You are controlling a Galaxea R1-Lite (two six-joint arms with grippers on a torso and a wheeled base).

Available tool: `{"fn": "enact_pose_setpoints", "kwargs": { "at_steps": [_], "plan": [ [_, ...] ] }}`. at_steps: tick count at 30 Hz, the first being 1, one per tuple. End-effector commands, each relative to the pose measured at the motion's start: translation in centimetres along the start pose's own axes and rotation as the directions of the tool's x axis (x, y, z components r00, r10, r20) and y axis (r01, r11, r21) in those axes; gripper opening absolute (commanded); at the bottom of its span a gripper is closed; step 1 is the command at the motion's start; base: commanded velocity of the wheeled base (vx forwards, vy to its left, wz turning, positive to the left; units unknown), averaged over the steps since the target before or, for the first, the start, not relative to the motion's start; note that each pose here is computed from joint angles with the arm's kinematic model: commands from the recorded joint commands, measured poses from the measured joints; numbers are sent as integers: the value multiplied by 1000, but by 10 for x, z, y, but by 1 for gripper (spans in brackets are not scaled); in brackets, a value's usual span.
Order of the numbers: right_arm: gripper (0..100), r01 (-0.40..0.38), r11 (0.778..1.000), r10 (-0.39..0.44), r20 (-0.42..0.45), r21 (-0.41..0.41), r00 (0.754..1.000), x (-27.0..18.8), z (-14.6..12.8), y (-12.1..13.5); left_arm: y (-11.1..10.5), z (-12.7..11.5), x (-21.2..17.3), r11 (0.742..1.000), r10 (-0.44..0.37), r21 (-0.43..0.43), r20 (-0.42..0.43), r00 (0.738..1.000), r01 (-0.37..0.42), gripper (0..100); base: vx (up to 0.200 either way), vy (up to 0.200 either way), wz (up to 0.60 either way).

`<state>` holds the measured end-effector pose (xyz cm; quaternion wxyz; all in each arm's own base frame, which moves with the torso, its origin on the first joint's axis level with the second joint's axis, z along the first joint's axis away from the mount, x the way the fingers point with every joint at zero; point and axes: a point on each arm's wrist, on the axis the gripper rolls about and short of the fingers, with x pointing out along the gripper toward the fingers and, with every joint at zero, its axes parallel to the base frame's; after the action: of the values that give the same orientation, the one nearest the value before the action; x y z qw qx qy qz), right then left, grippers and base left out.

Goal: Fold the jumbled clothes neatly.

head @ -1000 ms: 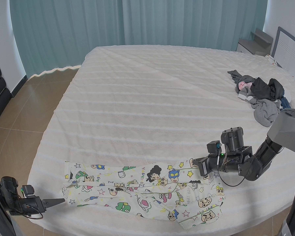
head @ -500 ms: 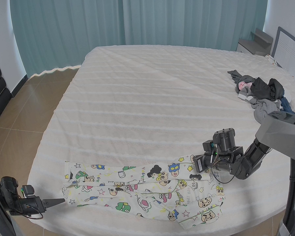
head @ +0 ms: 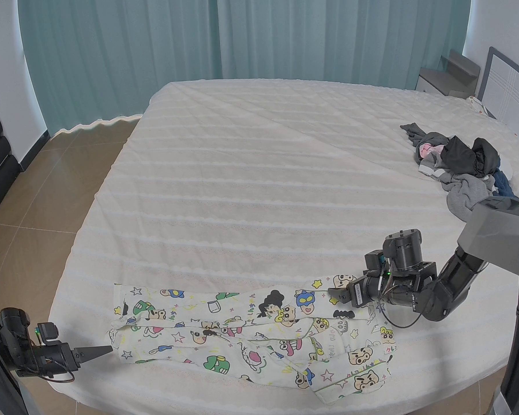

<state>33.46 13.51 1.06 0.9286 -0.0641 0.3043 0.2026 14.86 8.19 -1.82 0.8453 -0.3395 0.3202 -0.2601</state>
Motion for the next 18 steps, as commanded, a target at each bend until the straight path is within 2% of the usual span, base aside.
{"fn": "enact_pose_setpoints", "kwargs": {
  "at_steps": [1, 4, 5, 7, 10, 14, 18],
  "plan": [
    [100, -3, 995, -8, 123, 96, 992, -63, 16, 1, -4, 13, -2, 989, 134, 54, 41, 990, -136, 100, 0, 0, 0],
    [100, -13, 991, -9, 163, 135, 987, -108, 13, 3, -8, 26, 14, 962, 253, 91, 42, 967, -256, 100, 0, 0, 0],
    [100, -14, 990, -9, 164, 138, 986, -111, 12, 3, -8, 27, 14, 961, 259, 93, 45, 965, -262, 100, 0, 0, 0],
    [100, -35, 980, -5, 200, 198, 980, -153, 2, 6, -12, 41, 32, 938, 321, 106, 84, 943, -329, 100, 0, 0, 0],
    [100, -59, 962, -15, 267, 268, 963, -201, -14, 7, -15, 57, 60, 902, 379, 175, 122, 917, -396, 100, 0, 0, 0],
    [100, -61, 957, -18, 267, 285, 963, -225, -38, 9, -20, 63, 75, 907, 344, 219, 110, 933, -360, 100, 0, 0, 0],
    [100, -76, 955, -19, 316, 286, 949, -247, -52, 10, -26, 65, 89, 922, 319, 207, 71, 945, -327, 100, 0, 0, 0]
  ]
}}
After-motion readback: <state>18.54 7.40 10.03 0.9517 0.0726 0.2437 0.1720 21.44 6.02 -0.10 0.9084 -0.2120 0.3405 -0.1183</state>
